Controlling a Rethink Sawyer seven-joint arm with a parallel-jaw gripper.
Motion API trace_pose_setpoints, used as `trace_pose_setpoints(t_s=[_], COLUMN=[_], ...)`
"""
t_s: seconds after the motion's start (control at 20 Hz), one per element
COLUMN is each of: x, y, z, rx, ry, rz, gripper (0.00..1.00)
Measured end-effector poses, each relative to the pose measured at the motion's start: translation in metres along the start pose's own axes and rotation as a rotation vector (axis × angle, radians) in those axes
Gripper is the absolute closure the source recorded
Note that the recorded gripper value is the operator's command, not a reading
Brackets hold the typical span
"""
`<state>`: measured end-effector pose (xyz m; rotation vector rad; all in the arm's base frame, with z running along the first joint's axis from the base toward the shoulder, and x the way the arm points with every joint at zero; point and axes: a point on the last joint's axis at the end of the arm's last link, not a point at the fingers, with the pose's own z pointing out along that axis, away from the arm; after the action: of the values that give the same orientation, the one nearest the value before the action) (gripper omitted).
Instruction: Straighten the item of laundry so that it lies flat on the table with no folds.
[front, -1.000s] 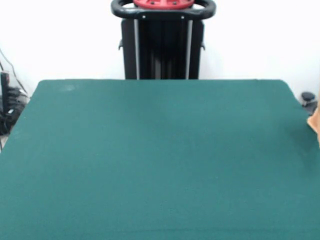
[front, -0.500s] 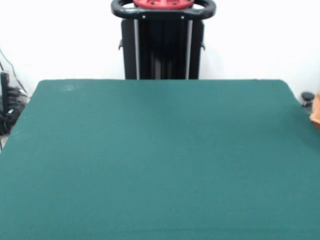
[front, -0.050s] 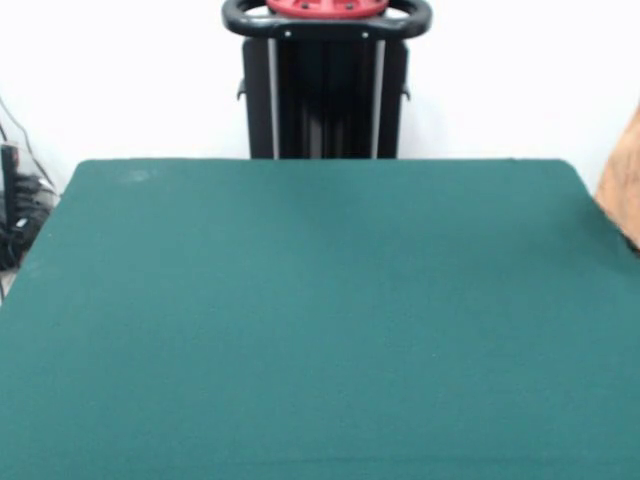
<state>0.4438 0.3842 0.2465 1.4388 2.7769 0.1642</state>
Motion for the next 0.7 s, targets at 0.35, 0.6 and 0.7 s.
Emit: trace_pose_setpoints(t_s=[0.35, 0.6, 0.7], x=[0.011, 0.002, -0.006], y=[-0.002, 0.005, 0.009], z=[0.007, 0.018, 0.028], rx=[0.010, -0.011, -0.024], ry=[0.001, -0.013, -0.027], rz=[0.012, 0.036, 0.051], gripper=[1.00, 1.00, 1.00])
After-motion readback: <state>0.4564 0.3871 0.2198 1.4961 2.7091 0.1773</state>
